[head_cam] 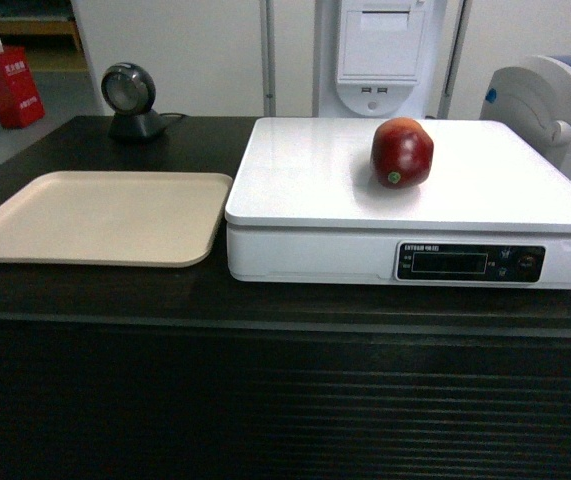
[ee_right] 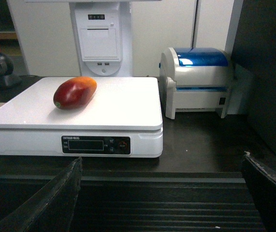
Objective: Place dark red mango on scale at checkout
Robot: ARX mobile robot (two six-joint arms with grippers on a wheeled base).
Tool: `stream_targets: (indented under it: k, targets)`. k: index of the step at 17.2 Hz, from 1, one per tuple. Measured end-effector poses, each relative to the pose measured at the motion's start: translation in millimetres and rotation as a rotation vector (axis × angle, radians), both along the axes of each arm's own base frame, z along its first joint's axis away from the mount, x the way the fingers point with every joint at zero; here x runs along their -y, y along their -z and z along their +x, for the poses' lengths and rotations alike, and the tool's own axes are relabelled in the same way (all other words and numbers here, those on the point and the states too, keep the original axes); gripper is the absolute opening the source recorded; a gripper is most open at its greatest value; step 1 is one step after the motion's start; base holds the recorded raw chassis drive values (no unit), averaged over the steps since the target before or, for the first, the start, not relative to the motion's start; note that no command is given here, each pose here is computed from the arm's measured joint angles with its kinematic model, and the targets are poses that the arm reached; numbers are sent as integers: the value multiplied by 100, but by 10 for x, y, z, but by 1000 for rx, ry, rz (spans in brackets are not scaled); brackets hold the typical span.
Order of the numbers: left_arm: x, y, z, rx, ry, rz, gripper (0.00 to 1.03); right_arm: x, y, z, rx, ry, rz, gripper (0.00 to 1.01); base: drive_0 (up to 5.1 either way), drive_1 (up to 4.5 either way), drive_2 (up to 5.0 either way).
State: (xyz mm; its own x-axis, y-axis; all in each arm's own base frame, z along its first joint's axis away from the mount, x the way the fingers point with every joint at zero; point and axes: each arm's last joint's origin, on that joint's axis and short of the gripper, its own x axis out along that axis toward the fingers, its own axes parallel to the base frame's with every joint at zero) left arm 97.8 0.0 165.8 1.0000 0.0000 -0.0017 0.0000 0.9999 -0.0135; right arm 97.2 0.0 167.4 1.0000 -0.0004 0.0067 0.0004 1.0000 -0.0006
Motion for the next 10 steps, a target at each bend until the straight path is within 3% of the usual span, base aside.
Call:
stream_targets:
  k: [10]
  targets:
    - [0,2,0,-2,0,3,98,0,2,0,-2,0,1,98,0,0,0]
